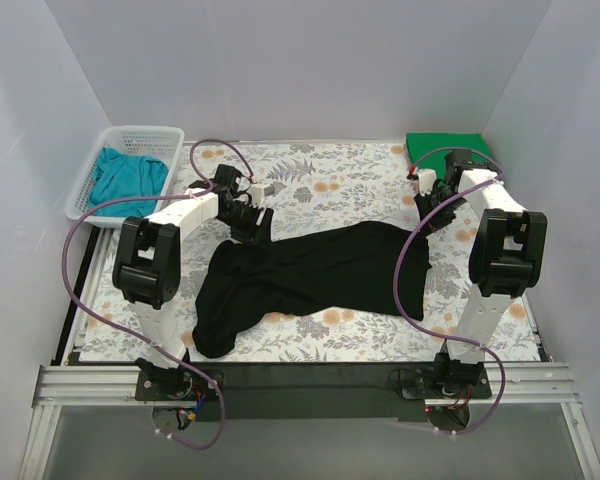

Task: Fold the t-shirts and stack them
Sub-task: Flatten the tshirt out

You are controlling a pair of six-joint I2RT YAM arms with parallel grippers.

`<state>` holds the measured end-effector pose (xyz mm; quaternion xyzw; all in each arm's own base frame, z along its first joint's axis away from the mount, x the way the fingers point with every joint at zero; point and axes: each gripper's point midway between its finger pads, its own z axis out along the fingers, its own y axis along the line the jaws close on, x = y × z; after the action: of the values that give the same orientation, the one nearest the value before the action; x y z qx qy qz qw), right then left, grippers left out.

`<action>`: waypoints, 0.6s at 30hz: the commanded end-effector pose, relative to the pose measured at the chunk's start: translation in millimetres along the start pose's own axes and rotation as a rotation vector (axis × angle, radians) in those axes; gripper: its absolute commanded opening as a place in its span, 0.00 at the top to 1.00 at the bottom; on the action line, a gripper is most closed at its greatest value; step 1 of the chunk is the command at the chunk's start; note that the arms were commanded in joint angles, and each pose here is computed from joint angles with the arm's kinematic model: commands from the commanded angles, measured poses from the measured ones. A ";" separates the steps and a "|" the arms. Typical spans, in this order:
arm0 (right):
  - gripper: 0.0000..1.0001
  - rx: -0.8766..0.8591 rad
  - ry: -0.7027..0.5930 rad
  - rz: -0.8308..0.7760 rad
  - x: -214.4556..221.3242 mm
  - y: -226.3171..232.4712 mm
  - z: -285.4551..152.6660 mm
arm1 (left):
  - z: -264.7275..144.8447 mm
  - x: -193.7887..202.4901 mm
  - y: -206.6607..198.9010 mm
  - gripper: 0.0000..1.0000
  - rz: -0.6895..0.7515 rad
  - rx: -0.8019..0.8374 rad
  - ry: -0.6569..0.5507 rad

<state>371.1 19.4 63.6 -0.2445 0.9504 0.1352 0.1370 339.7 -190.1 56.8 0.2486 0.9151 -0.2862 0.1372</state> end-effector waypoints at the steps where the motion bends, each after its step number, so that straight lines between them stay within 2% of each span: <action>1: 0.99 -0.023 -0.015 0.001 -3.6 2.8 -3.7 | -25.7 -29.5 -32.6 0.45 0.086 0.039 -0.106; 3: 0.99 -0.024 -0.013 0.002 -2.9 2.9 -2.9 | -24.7 -28.5 -38.6 0.48 0.098 0.052 -0.106; 7: 0.99 -0.030 -0.012 0.004 -2.3 3.9 -2.2 | -21.9 -25.9 -51.0 0.60 0.124 0.062 -0.107; 10: 0.99 -0.030 -0.010 0.004 -2.2 3.4 -1.5 | -14.7 -18.8 -58.3 0.81 0.127 0.085 -0.081; 11: 0.99 -0.029 -0.011 0.004 -2.6 3.2 -1.8 | -12.5 -15.5 -62.7 0.93 0.131 0.099 -0.068; 12: 0.99 -0.028 -0.013 0.003 -3.4 3.1 -2.5 | -10.7 -11.2 -66.5 0.97 0.138 0.108 -0.058; 16: 0.99 -0.022 -0.017 0.001 -4.6 2.4 -4.1 | 4.1 21.9 -118.2 0.98 0.258 0.189 0.040; 17: 0.99 -0.021 -0.015 0.000 -3.9 2.3 -3.9 | 6.6 28.8 -123.5 0.94 0.302 0.177 0.059; 18: 0.99 -0.023 -0.012 0.001 -3.7 2.2 -3.3 | 3.4 35.5 -133.0 0.78 0.335 0.180 0.070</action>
<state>370.9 21.6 64.0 -0.2449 0.9492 0.1415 0.1380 281.1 -253.8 74.2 0.3506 0.8709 -0.3209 0.1249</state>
